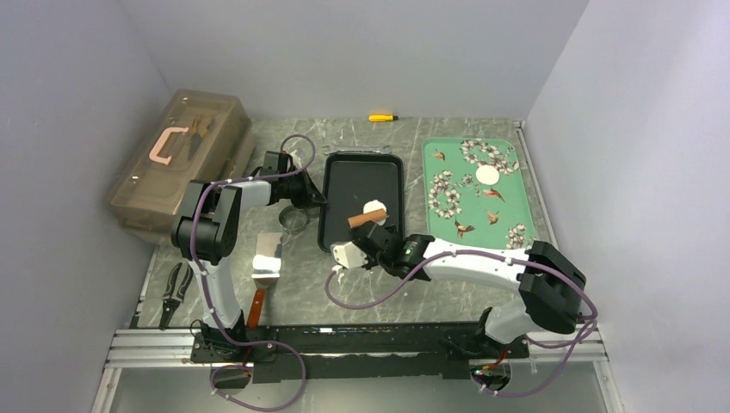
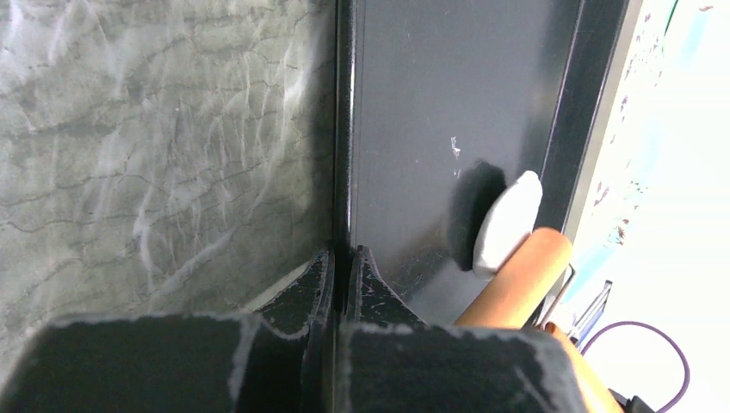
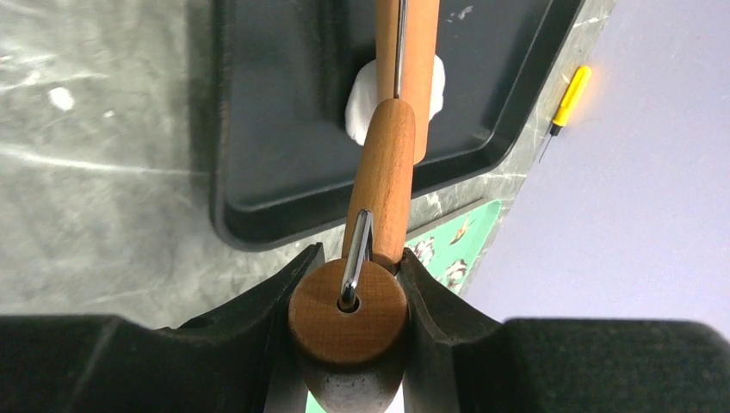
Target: Roll out the dumpling wrappers from the dough
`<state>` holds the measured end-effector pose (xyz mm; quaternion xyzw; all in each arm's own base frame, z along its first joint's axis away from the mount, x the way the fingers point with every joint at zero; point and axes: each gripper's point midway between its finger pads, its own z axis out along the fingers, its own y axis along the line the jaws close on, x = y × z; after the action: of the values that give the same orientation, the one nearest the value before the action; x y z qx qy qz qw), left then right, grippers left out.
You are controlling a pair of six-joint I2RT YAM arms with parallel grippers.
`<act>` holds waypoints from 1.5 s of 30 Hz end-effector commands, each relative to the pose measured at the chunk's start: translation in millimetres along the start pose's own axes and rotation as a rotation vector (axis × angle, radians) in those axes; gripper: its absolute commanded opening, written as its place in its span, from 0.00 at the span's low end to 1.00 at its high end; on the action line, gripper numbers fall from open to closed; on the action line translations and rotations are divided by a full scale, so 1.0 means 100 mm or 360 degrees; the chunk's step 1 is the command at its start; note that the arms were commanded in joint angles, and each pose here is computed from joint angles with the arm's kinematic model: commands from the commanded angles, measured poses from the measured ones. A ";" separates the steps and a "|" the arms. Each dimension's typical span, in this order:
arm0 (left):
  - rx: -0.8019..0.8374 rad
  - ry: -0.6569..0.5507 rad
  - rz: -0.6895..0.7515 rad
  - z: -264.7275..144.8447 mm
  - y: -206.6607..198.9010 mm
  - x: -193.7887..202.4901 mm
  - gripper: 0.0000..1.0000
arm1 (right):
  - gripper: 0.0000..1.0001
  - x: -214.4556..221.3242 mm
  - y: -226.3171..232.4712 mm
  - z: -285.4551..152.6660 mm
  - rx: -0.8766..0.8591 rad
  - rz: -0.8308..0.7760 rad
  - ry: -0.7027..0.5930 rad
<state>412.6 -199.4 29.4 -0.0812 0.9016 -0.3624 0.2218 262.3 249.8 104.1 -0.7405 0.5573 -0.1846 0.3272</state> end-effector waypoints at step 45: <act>-0.0240 0.0077 -0.0132 0.07 0.48 0.18 0.00 | 0.00 0.35 0.20 0.06 -0.0192 -0.0102 0.0115</act>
<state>412.7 -199.1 29.3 -0.0814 0.9001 -0.3688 0.2174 267.9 220.6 104.7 -0.7529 0.5526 -0.2031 0.2943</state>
